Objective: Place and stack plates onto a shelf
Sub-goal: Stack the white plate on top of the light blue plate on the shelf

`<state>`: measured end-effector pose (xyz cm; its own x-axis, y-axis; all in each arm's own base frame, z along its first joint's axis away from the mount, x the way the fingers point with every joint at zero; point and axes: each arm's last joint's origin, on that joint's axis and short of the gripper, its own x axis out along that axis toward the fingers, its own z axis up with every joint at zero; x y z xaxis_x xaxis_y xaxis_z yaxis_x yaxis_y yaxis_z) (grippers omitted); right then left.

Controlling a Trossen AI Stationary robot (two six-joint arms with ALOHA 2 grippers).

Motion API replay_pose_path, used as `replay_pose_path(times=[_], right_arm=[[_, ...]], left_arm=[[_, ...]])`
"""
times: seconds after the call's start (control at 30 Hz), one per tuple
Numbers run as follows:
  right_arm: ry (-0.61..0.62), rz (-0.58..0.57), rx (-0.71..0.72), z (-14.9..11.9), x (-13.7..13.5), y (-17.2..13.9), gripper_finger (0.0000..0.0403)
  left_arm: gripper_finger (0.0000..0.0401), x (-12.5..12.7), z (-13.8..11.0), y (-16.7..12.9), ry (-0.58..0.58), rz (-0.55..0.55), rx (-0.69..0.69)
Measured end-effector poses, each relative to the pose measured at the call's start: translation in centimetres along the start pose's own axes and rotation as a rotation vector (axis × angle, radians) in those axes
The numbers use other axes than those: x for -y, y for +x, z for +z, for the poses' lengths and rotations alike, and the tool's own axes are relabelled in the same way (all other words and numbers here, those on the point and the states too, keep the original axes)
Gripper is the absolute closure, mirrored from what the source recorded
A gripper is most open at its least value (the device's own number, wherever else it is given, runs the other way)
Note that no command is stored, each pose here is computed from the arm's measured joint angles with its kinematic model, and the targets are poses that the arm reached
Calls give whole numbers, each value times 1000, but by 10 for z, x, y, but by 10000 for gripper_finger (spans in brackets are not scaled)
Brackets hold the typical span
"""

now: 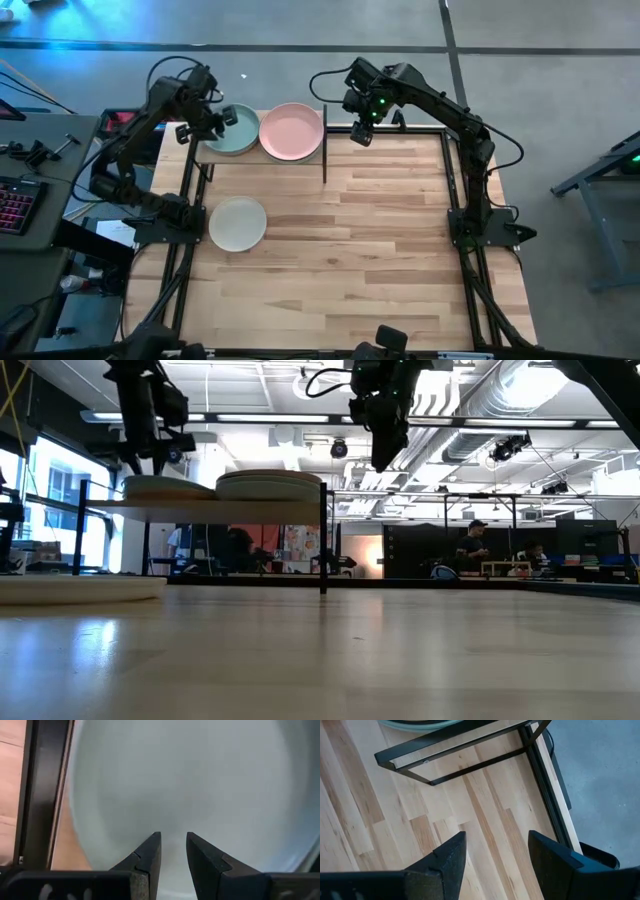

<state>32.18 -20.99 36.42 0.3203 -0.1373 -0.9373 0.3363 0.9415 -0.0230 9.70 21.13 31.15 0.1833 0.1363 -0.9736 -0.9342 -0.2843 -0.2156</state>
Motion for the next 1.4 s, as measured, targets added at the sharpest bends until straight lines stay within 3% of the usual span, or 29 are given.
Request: replay_pose_path(times=[0.5, 0.73, 1.0, 1.13, 1.23, 1.4], right_arm=[[-1, 0, 0, 0, 0, 0, 213], [7, 0, 0, 0, 0, 0, 213], [58, 7, 1, 0, 0, 0, 213], [141, 106, -17, -2, -5, 0, 213], [184, 181, -56, -4, -14, 0, 213], [203, 211, -96, -2, -41, 1, 213]], left_arm=[[323, 4, 5, 11, 0, 36, -35], [323, 1, -5, -8, 30, -40, 37], [323, 1, -38, -39, 156, -187, 111], [323, 3, -58, -49, 228, -242, 116], [323, 7, -74, -54, 301, -301, 78], [323, 15, -99, -57, 435, -336, 31]])
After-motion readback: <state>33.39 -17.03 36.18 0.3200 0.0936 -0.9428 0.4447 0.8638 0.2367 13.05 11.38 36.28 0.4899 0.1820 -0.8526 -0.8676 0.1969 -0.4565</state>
